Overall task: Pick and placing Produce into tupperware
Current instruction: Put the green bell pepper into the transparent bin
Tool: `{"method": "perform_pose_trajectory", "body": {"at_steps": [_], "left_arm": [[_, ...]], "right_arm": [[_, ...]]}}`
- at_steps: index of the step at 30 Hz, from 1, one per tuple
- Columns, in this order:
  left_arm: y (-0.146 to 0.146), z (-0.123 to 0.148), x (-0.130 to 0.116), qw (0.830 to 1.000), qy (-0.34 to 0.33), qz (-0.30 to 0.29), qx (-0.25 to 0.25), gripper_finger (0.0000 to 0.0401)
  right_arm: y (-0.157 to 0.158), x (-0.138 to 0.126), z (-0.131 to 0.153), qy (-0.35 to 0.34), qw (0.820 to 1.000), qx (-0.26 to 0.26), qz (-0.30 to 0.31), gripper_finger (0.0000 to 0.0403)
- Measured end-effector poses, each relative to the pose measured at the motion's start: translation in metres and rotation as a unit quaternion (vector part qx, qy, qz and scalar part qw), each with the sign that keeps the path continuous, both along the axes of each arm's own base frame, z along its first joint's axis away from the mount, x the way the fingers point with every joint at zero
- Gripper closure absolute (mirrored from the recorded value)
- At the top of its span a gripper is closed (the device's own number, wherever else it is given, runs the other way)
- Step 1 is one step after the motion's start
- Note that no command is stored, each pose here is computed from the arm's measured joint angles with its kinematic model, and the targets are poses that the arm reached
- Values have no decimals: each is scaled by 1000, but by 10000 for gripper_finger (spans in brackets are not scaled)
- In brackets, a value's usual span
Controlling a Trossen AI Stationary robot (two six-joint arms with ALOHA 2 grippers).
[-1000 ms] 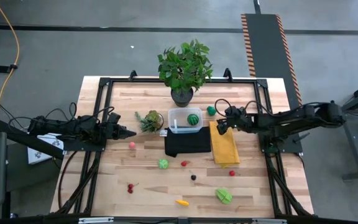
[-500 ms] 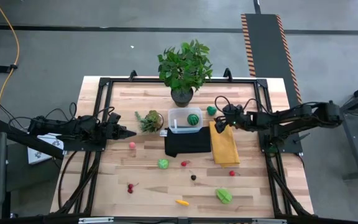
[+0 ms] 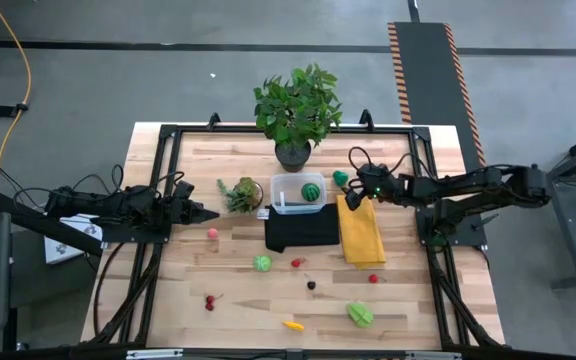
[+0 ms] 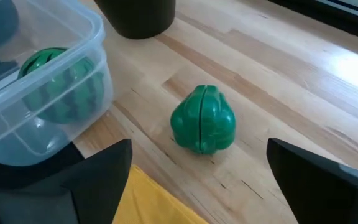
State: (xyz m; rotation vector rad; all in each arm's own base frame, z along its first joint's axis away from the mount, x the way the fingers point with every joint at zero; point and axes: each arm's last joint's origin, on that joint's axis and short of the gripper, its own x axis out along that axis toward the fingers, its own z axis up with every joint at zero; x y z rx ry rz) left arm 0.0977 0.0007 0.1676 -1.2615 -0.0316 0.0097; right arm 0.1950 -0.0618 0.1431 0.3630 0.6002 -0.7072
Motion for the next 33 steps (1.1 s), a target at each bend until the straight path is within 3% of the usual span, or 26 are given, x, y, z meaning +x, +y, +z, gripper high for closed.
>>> {"method": "perform_pose_trajectory", "body": {"at_steps": [7,24,33], "left_arm": [[0,0,0,1000,0,0,0,400],[0,0,0,1000,0,0,-1,400],[0,0,0,1000,-1,0,0,400]], "right_arm": [[-1,4,-9,15,1000,6,1,4],[-6,21,-38,16,1000,-1,-8,4],[-10,23,-36,1,999,-28,-33,4]]}}
